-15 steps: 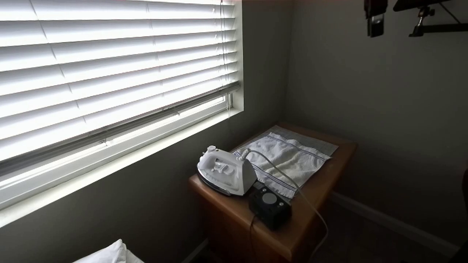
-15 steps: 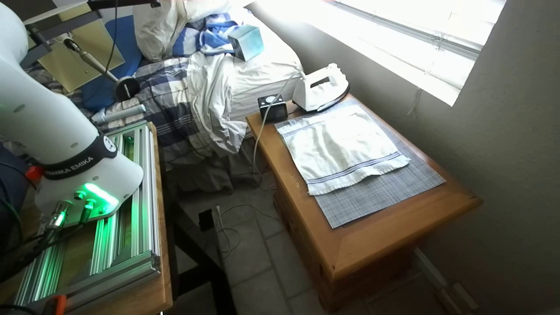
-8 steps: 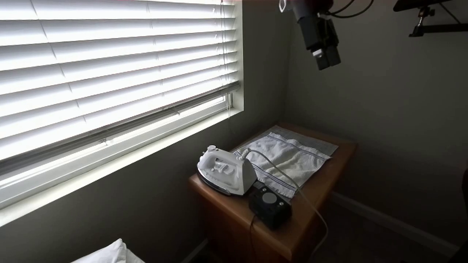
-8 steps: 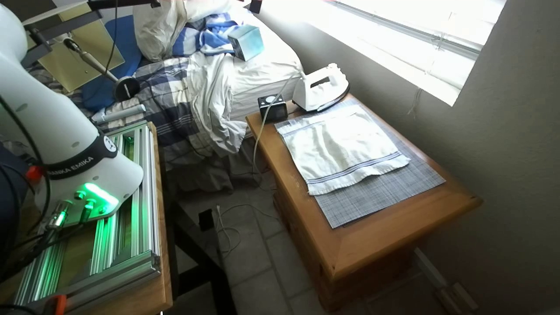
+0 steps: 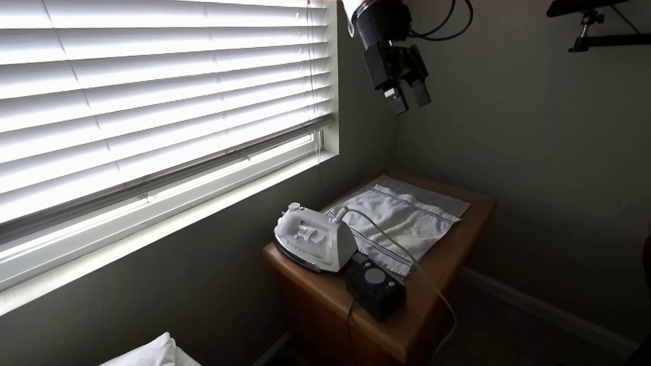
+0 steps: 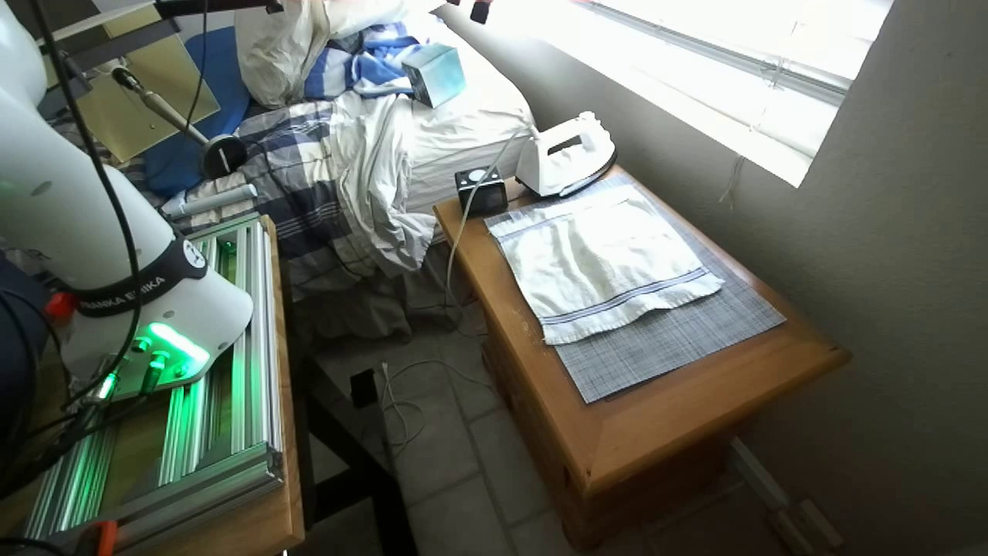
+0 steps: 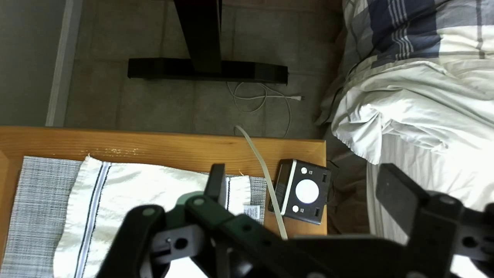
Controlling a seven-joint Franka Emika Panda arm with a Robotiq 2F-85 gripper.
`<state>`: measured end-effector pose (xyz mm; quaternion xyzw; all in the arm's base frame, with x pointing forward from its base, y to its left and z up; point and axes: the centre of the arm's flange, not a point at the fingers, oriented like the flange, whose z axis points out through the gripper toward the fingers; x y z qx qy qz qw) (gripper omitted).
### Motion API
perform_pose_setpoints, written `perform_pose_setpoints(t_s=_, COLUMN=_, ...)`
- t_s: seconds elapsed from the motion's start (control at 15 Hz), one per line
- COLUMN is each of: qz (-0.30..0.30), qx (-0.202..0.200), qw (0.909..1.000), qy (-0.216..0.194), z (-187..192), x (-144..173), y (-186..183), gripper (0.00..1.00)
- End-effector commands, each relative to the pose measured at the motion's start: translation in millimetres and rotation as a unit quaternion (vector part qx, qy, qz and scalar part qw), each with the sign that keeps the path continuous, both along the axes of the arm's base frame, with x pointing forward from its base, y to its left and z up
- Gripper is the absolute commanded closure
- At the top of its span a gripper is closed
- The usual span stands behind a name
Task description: Move the pressing iron to the right
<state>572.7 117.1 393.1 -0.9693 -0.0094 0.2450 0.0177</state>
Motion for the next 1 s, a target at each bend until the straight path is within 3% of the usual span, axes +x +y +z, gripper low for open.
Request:
perform_pose_setpoints(t_s=0.0, qz=0.000, qx=0.000, qw=1.0000, qy=0.000, z=0.6, x=0.1, y=0.0, gripper=0.00)
perform_pose_setpoints(t_s=0.33, qz=0.000, qx=0.000, qw=1.0000, qy=0.000, z=1.7, x=0.5, y=0.1, gripper=0.00)
perform_pose_setpoints(t_s=0.47, qz=0.002, qx=-0.036, qw=0.9985, qy=-0.042, z=2.4, x=6.7, y=2.9, gripper=0.00)
perform_pose_setpoints(t_s=0.6, qz=0.005, qx=-0.015, qw=0.9954, qy=-0.094, z=-9.6, x=14.3, y=10.0, gripper=0.00)
perform_pose_setpoints(t_s=0.73, qz=0.000, qx=0.040, qw=0.9882, qy=-0.148, z=-28.1, x=20.9, y=23.7, gripper=0.00)
perform_pose_setpoints(t_s=0.93, qz=-0.014, qx=0.079, qw=0.9729, qy=-0.217, z=-57.9, x=27.5, y=36.2, gripper=0.00)
